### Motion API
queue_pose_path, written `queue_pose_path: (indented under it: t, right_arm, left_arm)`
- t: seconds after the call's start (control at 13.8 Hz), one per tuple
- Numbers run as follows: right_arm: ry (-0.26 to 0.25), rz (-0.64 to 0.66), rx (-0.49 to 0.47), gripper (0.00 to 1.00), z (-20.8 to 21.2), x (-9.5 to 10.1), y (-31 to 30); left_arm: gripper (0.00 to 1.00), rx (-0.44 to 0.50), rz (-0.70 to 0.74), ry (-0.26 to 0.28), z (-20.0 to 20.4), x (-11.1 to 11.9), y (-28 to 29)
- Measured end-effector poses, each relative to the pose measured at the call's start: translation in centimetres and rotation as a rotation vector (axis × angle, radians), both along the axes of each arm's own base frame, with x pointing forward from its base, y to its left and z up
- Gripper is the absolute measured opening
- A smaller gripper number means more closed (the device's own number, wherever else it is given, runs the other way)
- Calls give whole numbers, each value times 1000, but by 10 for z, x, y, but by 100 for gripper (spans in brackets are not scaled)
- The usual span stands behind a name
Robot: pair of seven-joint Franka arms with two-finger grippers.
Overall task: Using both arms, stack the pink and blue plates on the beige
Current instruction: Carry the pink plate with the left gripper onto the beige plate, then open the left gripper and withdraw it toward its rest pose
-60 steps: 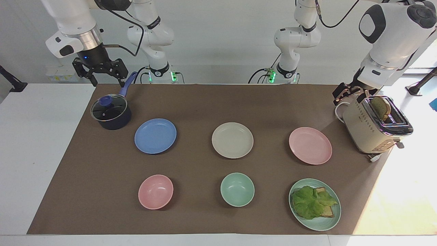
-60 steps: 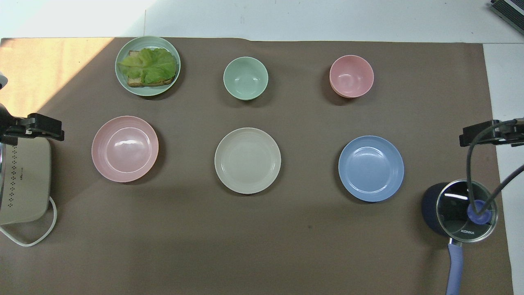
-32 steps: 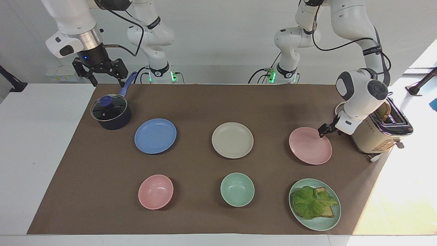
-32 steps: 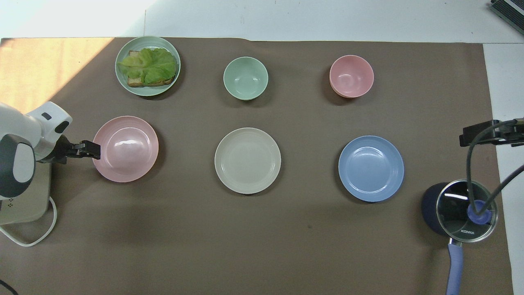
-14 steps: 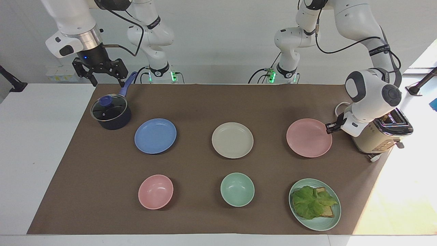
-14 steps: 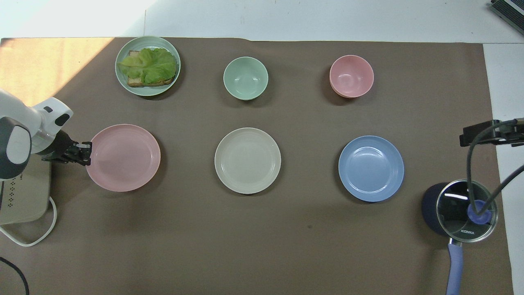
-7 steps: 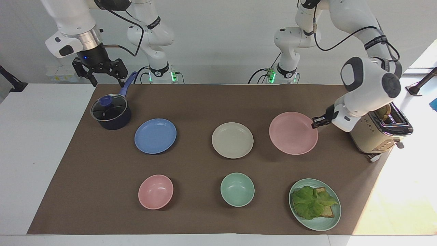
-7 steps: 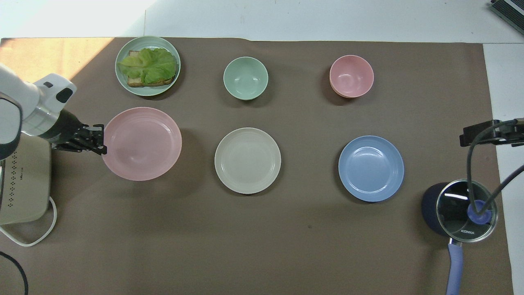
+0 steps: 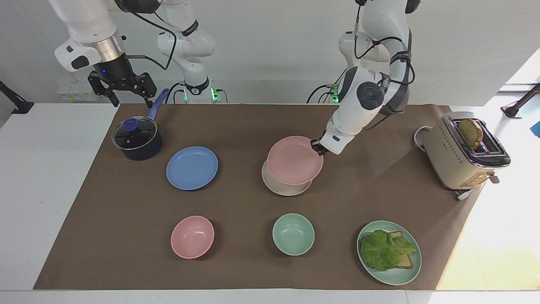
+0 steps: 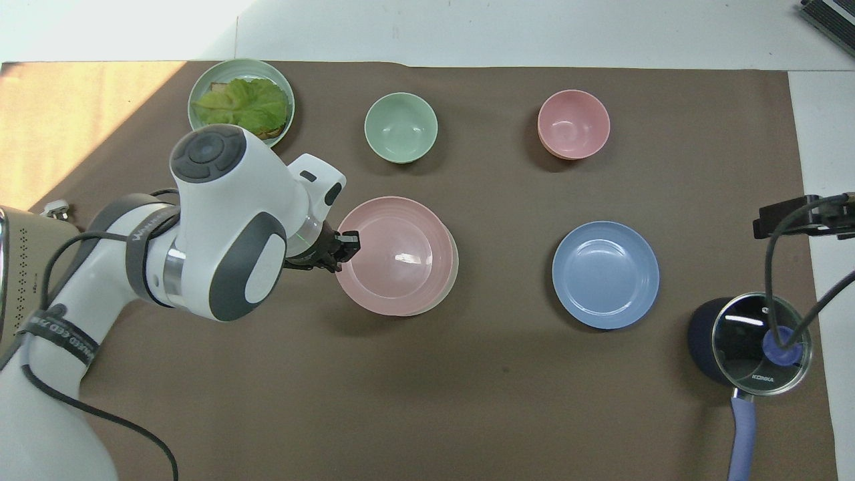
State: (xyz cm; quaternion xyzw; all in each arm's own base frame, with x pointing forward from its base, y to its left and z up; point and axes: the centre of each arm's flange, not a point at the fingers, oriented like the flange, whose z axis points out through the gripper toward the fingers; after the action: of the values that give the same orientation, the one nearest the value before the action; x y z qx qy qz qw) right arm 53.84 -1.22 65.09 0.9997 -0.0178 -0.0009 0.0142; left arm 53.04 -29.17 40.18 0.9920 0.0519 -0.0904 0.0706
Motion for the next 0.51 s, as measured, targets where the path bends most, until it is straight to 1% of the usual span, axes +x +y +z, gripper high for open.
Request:
queue_pose_path:
  t: [0.07, 0.22, 0.36, 0.44, 0.51]
  right_arm:
    - [0, 0, 0, 100, 0, 0, 0]
    - [0, 0, 0, 100, 0, 0, 0]
    - [0, 0, 0, 100, 0, 0, 0]
    - [0, 0, 0, 100, 0, 0, 0]
    - [0, 0, 0, 100, 0, 0, 0]
  left_arm:
    - [5, -2, -7, -15, -14, -6, -7]
    - [8, 1, -8, -20, -28, -12, -9]
    - [26, 2, -2, -21, -29, -10, -5]
    - [40, 3, 3, -23, -28, -9, -3]
    - [50, 4, 9, -23, -28, -7, 1]
